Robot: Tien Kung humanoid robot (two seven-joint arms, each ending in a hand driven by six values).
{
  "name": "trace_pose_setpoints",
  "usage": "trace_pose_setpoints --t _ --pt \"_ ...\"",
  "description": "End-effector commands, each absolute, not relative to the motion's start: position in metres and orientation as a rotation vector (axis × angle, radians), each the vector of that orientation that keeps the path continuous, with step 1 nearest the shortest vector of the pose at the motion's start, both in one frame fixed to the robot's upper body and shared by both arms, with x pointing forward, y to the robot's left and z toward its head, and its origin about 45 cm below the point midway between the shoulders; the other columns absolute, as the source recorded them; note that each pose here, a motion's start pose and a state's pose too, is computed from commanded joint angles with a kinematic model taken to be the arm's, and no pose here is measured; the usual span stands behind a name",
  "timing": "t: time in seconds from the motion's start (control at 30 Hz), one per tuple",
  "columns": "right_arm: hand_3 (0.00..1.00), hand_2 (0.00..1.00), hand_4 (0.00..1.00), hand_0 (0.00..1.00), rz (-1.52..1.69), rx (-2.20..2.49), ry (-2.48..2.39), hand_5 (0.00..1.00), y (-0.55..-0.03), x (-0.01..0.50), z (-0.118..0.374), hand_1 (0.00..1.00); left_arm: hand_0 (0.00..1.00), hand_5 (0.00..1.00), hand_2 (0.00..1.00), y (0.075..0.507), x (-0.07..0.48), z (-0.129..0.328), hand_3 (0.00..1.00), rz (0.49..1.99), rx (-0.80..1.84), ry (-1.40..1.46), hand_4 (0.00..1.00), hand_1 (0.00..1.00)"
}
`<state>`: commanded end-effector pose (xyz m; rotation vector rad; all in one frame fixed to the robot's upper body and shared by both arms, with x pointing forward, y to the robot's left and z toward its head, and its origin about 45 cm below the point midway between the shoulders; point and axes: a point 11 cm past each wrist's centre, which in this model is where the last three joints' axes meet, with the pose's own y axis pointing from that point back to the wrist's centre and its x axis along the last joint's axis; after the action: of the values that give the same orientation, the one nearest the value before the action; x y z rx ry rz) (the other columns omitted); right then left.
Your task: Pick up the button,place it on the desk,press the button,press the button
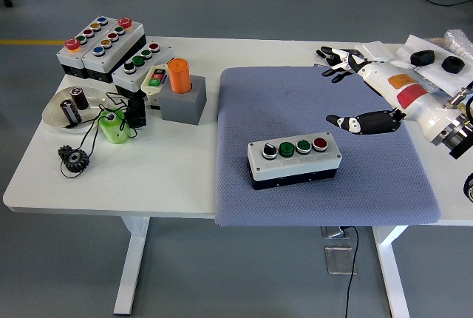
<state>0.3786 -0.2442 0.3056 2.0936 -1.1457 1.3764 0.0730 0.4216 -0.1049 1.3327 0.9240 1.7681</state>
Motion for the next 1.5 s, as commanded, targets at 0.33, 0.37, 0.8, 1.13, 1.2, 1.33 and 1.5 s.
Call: trace_pose_setpoints --t 0.33,0.37,0.8,1.13,1.2,1.33,1.5 --pt "0.681 0.052 0.615 0.023 1.262 2.045 -0.954 0.370 -0.237 0.374 0.271 0.002 0.643 0.998 0.706 0.420 0.067 -0.107 0.517 1.764 1.340 0.938 0.304 0.695" --pt "0.681 0.052 0.615 0.023 1.256 2.040 -0.944 0.370 -0.238 0.374 0.269 0.002 0.643 0.998 0.706 0.420 0.066 -0.107 0.517 1.763 1.340 0.938 0.304 0.695" --pt "0.676 0.053 0.593 0.022 1.208 1.990 -0.914 0.420 -0.248 0.379 0.244 0.002 0.642 0.998 0.704 0.422 0.066 -0.106 0.515 1.768 1.336 0.938 0.301 0.695" --pt "0.674 0.054 0.584 0.025 1.166 1.964 -0.888 0.441 -0.251 0.383 0.224 0.002 0.642 0.998 0.703 0.421 0.065 -0.106 0.514 1.764 1.339 0.938 0.301 0.695" --pt "0.674 0.054 0.584 0.025 1.161 1.960 -0.881 0.441 -0.252 0.383 0.221 0.002 0.642 0.998 0.703 0.421 0.065 -0.106 0.514 1.764 1.340 0.940 0.301 0.695" --pt "0.674 0.055 0.573 0.026 1.145 1.953 -0.865 0.454 -0.252 0.383 0.215 0.002 0.642 0.998 0.702 0.421 0.065 -0.106 0.514 1.762 1.341 0.939 0.301 0.695" --pt "0.674 0.055 0.567 0.026 1.137 1.939 -0.859 0.466 -0.253 0.384 0.213 0.002 0.642 0.998 0.702 0.421 0.065 -0.107 0.513 1.761 1.342 0.939 0.301 0.695"
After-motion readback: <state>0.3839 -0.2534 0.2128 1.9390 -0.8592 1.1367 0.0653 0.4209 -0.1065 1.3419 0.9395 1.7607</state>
